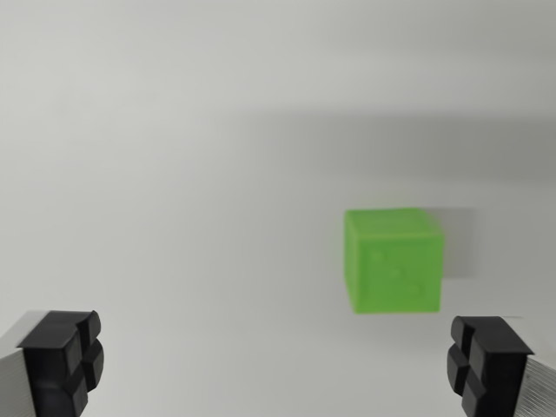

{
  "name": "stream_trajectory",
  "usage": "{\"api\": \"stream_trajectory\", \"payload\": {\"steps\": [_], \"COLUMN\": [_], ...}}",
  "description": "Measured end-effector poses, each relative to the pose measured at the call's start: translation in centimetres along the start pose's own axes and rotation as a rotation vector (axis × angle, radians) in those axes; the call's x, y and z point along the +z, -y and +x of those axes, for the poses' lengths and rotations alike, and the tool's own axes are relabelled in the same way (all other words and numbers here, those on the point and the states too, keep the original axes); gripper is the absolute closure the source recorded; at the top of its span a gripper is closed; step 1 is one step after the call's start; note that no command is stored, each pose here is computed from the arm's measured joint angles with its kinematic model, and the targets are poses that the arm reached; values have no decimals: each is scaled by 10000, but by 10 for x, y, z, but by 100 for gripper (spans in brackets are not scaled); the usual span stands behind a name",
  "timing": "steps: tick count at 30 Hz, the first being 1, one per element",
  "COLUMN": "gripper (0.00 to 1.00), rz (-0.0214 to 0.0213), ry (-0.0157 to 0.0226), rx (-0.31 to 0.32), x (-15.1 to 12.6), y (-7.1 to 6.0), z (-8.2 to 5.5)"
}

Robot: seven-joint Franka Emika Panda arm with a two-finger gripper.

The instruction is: Stack cube

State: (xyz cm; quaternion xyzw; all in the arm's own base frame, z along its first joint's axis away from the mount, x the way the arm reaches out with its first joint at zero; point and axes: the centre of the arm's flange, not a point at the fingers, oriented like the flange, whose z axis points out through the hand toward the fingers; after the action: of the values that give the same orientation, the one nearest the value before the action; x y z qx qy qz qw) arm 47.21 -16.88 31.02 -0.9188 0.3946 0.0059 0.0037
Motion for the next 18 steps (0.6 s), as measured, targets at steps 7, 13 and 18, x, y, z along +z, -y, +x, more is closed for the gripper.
{"api": "stream_trajectory", "payload": {"steps": [7, 13, 18], "gripper": [0, 0, 0], "rz": [-27, -48, -56], "ry": [-33, -65, -78], "rx": [-146, -263, -366], "x": [17, 30, 43], "y": [-23, -43, -61], "z": [4, 8, 11]}}
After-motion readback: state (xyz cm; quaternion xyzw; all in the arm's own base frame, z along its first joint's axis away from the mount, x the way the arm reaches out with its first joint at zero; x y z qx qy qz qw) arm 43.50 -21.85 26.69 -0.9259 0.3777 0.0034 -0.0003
